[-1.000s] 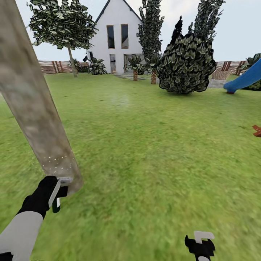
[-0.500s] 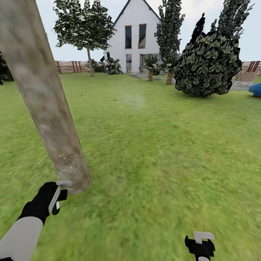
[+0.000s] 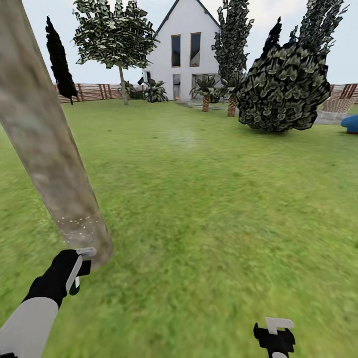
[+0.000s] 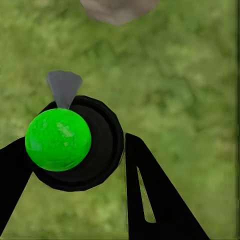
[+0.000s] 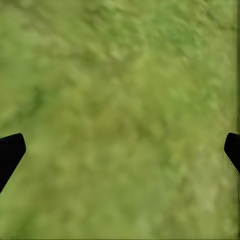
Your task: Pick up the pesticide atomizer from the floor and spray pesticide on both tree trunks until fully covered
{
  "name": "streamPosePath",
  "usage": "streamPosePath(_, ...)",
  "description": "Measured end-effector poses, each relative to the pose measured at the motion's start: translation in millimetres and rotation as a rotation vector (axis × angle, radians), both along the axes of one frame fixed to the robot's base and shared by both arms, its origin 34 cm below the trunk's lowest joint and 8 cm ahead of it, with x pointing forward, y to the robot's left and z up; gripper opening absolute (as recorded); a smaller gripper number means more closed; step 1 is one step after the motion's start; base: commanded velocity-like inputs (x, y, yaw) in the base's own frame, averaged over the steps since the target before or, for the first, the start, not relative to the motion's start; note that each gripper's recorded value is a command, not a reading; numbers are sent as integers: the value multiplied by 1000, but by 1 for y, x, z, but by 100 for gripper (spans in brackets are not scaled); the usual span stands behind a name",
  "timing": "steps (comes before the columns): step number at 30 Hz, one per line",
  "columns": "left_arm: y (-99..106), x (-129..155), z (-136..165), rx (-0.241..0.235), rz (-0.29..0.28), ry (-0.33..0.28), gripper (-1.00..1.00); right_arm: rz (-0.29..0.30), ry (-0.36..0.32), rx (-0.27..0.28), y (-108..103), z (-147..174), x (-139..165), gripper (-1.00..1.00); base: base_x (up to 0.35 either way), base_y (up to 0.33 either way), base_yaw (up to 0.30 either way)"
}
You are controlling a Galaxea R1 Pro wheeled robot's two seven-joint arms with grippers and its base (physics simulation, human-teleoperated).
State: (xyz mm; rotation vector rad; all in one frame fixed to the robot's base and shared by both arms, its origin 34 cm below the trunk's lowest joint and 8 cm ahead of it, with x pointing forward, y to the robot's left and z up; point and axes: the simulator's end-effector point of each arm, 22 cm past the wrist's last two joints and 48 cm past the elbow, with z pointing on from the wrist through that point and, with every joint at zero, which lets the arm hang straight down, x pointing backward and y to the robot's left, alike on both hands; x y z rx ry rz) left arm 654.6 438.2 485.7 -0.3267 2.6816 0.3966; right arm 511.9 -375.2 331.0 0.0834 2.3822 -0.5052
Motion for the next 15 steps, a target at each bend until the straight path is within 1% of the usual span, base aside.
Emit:
streamPosePath(2, 3, -1, 0, 2, 3, 0, -100, 0, 0, 0, 0, 0, 0, 100, 85, -275, 248)
streamPosePath(6, -3, 0, -1, -6, -2, 0, -100, 0, 0, 1, 0, 0, 0, 100, 148, -261, 274)
streamPosePath(15, 1, -2, -2, -1, 3, 6, -100, 0, 0, 1, 0, 0, 0, 100, 231, -198, 277)
